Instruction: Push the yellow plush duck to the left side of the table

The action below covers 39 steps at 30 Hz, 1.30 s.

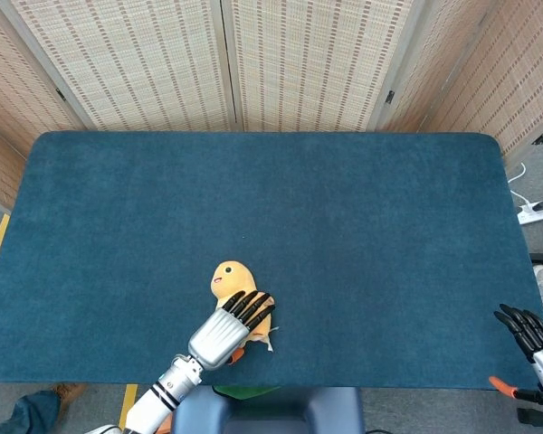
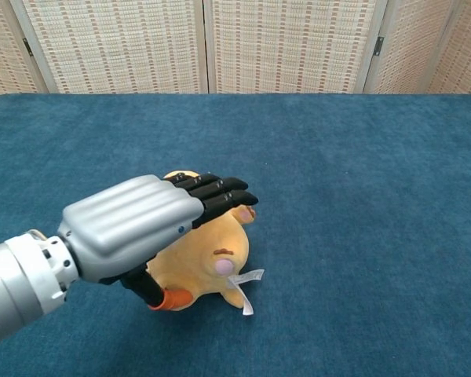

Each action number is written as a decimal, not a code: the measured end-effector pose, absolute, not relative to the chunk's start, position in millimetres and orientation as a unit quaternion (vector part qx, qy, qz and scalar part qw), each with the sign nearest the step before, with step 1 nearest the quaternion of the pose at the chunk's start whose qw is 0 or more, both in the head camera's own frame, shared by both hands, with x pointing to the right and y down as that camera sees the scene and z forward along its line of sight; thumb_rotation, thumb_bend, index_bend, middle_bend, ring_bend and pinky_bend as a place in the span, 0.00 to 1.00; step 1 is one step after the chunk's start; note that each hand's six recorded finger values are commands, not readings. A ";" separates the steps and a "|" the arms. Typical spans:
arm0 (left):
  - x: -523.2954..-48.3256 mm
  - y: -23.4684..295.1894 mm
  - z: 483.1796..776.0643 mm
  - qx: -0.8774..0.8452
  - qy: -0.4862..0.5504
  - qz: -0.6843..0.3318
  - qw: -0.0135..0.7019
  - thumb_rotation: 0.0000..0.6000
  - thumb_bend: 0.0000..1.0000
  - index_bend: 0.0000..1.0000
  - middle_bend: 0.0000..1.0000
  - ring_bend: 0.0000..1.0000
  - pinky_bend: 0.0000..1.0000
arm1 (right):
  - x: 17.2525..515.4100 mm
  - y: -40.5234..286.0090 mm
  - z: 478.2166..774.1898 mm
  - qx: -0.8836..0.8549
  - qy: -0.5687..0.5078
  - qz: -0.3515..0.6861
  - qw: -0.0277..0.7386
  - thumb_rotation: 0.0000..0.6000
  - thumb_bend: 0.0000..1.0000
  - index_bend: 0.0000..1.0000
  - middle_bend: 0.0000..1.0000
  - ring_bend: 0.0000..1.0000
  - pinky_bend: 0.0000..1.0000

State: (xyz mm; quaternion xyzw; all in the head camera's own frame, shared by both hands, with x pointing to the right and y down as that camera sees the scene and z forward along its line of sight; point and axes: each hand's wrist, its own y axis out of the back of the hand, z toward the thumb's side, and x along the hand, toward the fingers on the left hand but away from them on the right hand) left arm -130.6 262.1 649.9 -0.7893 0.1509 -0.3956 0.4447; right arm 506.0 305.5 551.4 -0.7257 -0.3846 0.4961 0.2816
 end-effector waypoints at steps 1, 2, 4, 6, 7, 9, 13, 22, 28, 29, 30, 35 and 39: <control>-129.5 262.3 653.2 -0.788 0.145 -0.399 0.446 1.00 0.23 0.00 0.03 0.00 0.13 | 506.5 305.5 550.0 -0.727 -0.387 0.494 0.279 1.00 0.03 0.00 0.00 0.00 0.00; -128.7 262.7 656.7 -0.787 0.139 -0.402 0.447 1.00 0.23 0.00 0.03 0.00 0.14 | 507.3 305.3 548.2 -0.727 -0.389 0.493 0.279 1.00 0.03 0.00 0.00 0.00 0.00; -127.0 264.0 665.4 -0.787 0.128 -0.410 0.443 1.00 0.23 0.05 0.04 0.00 0.20 | 508.3 305.0 545.9 -0.726 -0.391 0.492 0.280 1.00 0.03 0.00 0.00 0.00 0.00; -126.1 265.2 673.6 -0.784 0.120 -0.417 0.443 1.00 0.23 0.13 0.08 0.02 0.31 | 509.1 305.1 544.9 -0.726 -0.394 0.491 0.278 1.00 0.03 0.00 0.00 0.00 0.00; -125.6 265.8 676.3 -0.782 0.118 -0.419 0.446 1.00 0.23 0.18 0.12 0.06 0.37 | 509.2 305.2 544.7 -0.726 -0.394 0.490 0.277 1.00 0.03 0.00 0.00 0.00 0.00; -125.0 266.3 679.8 -0.777 0.119 -0.420 0.454 1.00 0.29 0.34 0.34 0.29 0.58 | 508.5 305.9 544.5 -0.728 -0.392 0.489 0.277 1.00 0.03 0.00 0.00 0.00 0.00; -123.7 262.7 674.5 -0.764 0.148 -0.409 0.477 1.00 0.56 0.69 0.75 0.65 0.93 | 506.4 307.6 544.3 -0.731 -0.386 0.488 0.278 1.00 0.03 0.00 0.00 0.00 0.00; -155.1 259.3 632.6 -0.713 0.228 -0.355 0.560 1.00 0.65 0.73 0.84 0.72 0.99 | 497.3 310.5 540.5 -0.738 -0.374 0.482 0.288 1.00 0.04 0.00 0.00 0.00 0.00; -222.0 263.4 608.3 -0.687 0.238 -0.349 0.592 1.00 0.65 0.73 0.84 0.72 0.99 | 486.4 312.9 539.9 -0.738 -0.368 0.479 0.300 1.00 0.04 0.00 0.00 0.00 0.00; -233.7 265.1 607.4 -0.685 0.233 -0.353 0.593 1.00 0.64 0.73 0.84 0.72 0.99 | 483.8 313.5 540.3 -0.739 -0.366 0.479 0.302 1.00 0.04 0.00 0.00 0.00 0.00; -249.2 267.5 607.8 -0.683 0.224 -0.362 0.594 1.00 0.64 0.73 0.84 0.72 0.99 | 480.0 314.2 540.9 -0.739 -0.365 0.478 0.304 1.00 0.04 0.00 0.00 0.00 0.00; -290.8 278.1 620.4 -0.691 0.198 -0.393 0.574 1.00 0.61 0.72 0.82 0.71 0.96 | 463.8 316.5 542.7 -0.741 -0.360 0.475 0.311 1.00 0.05 0.00 0.00 0.00 0.00; -317.7 285.5 636.9 -0.704 0.191 -0.408 0.549 1.00 0.47 0.48 0.65 0.57 0.82 | 448.6 318.0 544.0 -0.741 -0.354 0.473 0.318 1.00 0.05 0.00 0.00 0.00 0.00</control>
